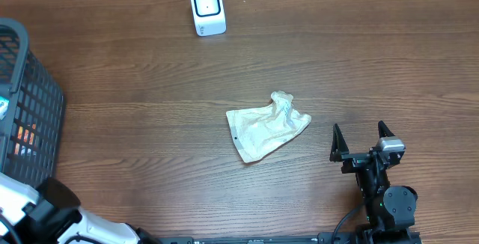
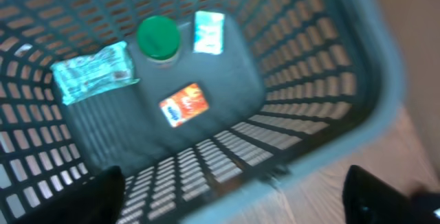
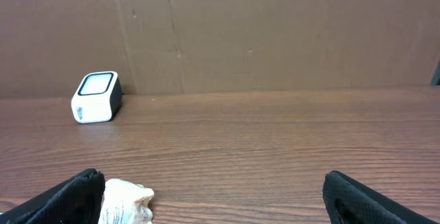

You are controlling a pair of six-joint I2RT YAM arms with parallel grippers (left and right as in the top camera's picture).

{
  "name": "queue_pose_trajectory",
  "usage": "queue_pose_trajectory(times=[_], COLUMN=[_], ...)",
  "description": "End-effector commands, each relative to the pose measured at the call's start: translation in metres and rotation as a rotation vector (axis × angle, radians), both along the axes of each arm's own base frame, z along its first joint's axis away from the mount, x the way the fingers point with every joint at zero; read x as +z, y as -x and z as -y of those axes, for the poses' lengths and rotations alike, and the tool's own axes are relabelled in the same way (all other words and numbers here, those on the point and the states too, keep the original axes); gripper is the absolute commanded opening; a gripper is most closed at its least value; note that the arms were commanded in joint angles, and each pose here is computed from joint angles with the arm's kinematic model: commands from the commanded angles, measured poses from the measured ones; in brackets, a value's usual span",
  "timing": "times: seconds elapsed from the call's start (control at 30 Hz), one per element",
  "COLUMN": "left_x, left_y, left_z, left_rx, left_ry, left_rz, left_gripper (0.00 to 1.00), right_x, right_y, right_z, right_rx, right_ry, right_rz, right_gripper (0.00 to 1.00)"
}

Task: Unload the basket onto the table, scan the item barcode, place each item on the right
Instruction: 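Reach into the basket and grasp the orange packet with the left gripper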

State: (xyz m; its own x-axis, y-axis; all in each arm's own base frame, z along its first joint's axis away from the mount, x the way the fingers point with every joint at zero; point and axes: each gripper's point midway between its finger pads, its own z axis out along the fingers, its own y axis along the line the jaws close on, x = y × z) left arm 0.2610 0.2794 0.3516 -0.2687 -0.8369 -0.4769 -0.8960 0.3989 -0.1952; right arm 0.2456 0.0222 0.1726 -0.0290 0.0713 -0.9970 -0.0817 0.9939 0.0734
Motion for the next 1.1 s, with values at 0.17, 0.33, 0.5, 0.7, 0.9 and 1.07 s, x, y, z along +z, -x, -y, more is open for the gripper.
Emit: queue_pose_trajectory(times=[0.17, 0.33, 0.5, 0.7, 0.9, 1.07], left_x=[-0.08, -0.124, -0.161, -0.212, -0.26, -0.283], left_y=[0.001, 0.003, 0.003, 0.013, 0.019, 0.01], left_z=[-0.02, -0.022, -0.032, -0.036, -0.035, -0.044], left_rx=[-0.055, -0.058, -0.054, -0.072, -0.125, -0.227], left_ry=[0.125, 0.181, 0.172, 0.171, 0.139, 0.061], left_rz=[-0.177, -0.246, -0.294, -0.374, -0.445, -0.434], left_gripper=[0.7, 0.66, 0.67, 0.61, 0.6, 0.82], right_x=[-0.002, -0.002, -0.002, -0.002, -0.002, -0.002], right_y=[0.0, 0.0, 0.0, 0.0, 0.0, 0.0], right_z=[0.002, 0.002, 0.002, 0.002, 0.002, 0.002], right_rx=[-0.012, -0.012, -0.012, -0.012, -0.012, -0.012], right_ry=[0.002, 0.002, 0.002, 0.002, 0.002, 0.002], right_rz=[0.001, 0.001, 0.001, 0.001, 0.001, 0.001], right_gripper=[1.0, 1.0, 1.0, 1.0, 1.0, 1.0])
